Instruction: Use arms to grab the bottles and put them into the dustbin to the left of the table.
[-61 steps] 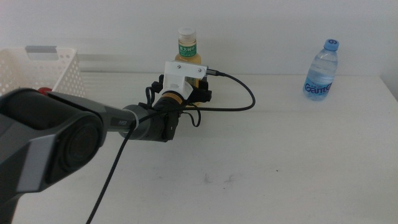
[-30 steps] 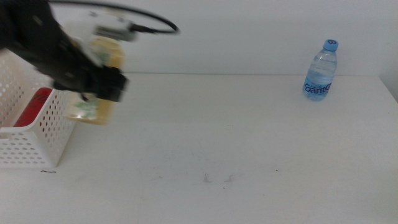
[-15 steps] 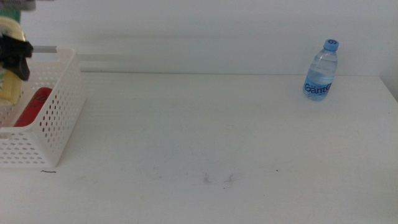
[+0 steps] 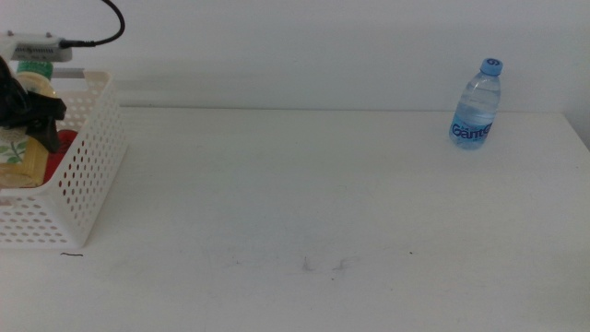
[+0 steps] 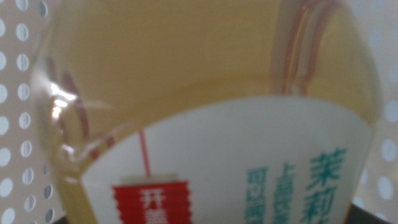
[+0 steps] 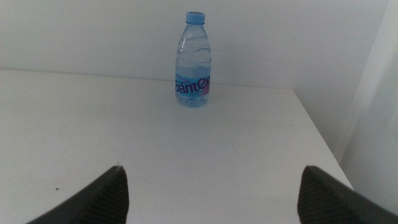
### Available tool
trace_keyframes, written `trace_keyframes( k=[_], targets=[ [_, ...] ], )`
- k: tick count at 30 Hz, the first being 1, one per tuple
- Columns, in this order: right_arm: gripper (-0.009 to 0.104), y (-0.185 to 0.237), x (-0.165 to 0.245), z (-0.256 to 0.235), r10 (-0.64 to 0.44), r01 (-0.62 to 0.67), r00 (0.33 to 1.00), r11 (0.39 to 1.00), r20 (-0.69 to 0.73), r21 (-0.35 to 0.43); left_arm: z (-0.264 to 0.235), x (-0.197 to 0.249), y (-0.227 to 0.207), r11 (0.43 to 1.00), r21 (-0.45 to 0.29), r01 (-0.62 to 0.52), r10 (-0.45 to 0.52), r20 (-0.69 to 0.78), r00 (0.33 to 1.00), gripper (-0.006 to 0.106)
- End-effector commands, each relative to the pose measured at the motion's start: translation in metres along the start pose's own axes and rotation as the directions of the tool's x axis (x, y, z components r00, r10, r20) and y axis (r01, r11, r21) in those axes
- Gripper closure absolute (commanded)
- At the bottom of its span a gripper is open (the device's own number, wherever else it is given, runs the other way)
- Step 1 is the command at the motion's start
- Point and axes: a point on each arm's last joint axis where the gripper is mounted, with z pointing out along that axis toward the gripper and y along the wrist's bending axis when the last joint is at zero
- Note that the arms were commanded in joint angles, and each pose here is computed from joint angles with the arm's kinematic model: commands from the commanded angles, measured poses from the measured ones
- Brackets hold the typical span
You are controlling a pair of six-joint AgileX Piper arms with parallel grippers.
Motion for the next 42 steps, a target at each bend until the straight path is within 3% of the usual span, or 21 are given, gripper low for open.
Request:
trace_keyframes(
  k=[1, 5, 12, 19, 22, 28, 31, 35, 38, 42],
  targets=[
    [0.017, 0.000, 0.000, 0.000, -0.007, 0.007, 1.000, 1.000, 0.006, 0.009, -0.009, -0.005, 0.003, 1.000, -0.003, 0.009, -0.009, 0.053, 0.999, 0.092],
    [0.017, 0.000, 0.000, 0.000, -0.007, 0.007, 1.000, 1.000, 0.006, 0.009, -0.003, -0.002, 0.003, 1.000, 0.002, 0.014, -0.014, 0.029, 0.999, 0.066],
    [0.017, 0.000, 0.000, 0.000, -0.007, 0.007, 1.000, 1.000, 0.006, 0.009, -0.006, 0.002, 0.008, 0.998, -0.058, 0.028, -0.027, 0.007, 1.000, 0.008],
    [0.017, 0.000, 0.000, 0.000, -0.007, 0.007, 1.000, 1.000, 0.006, 0.009, -0.083, 0.016, -0.007, 0.998, 0.021, 0.055, -0.057, 0.143, 0.988, 0.007],
    [0.017, 0.000, 0.000, 0.000, -0.007, 0.007, 1.000, 1.000, 0.006, 0.009, -0.143, 0.036, -0.027, 0.998, 0.051, -0.022, 0.007, 0.278, 0.960, 0.007],
    [0.017, 0.000, 0.000, 0.000, -0.007, 0.007, 1.000, 1.000, 0.006, 0.009, -0.261, 0.106, -0.080, 0.973, 0.095, -0.208, 0.115, 0.585, 0.803, 0.007],
    [0.017, 0.000, 0.000, 0.000, -0.007, 0.007, 1.000, 1.000, 0.006, 0.009, -0.308, 0.155, -0.106, 0.916, 0.108, -0.386, 0.200, 0.712, 0.673, 0.007],
    [0.017, 0.000, 0.000, 0.000, -0.007, 0.007, 1.000, 1.000, 0.006, 0.009, -0.342, 0.208, -0.124, 0.830, 0.145, -0.539, 0.204, 0.820, 0.535, 0.007],
    [0.017, 0.000, 0.000, 0.000, -0.007, 0.007, 1.000, 1.000, 0.006, 0.009, -0.351, 0.226, -0.125, 0.811, 0.149, -0.566, 0.185, 0.852, 0.490, 0.007],
    [0.017, 0.000, 0.000, 0.000, -0.007, 0.007, 1.000, 1.000, 0.006, 0.009, -0.352, 0.230, -0.126, 0.806, 0.156, -0.571, 0.176, 0.858, 0.483, 0.007]
  ],
)
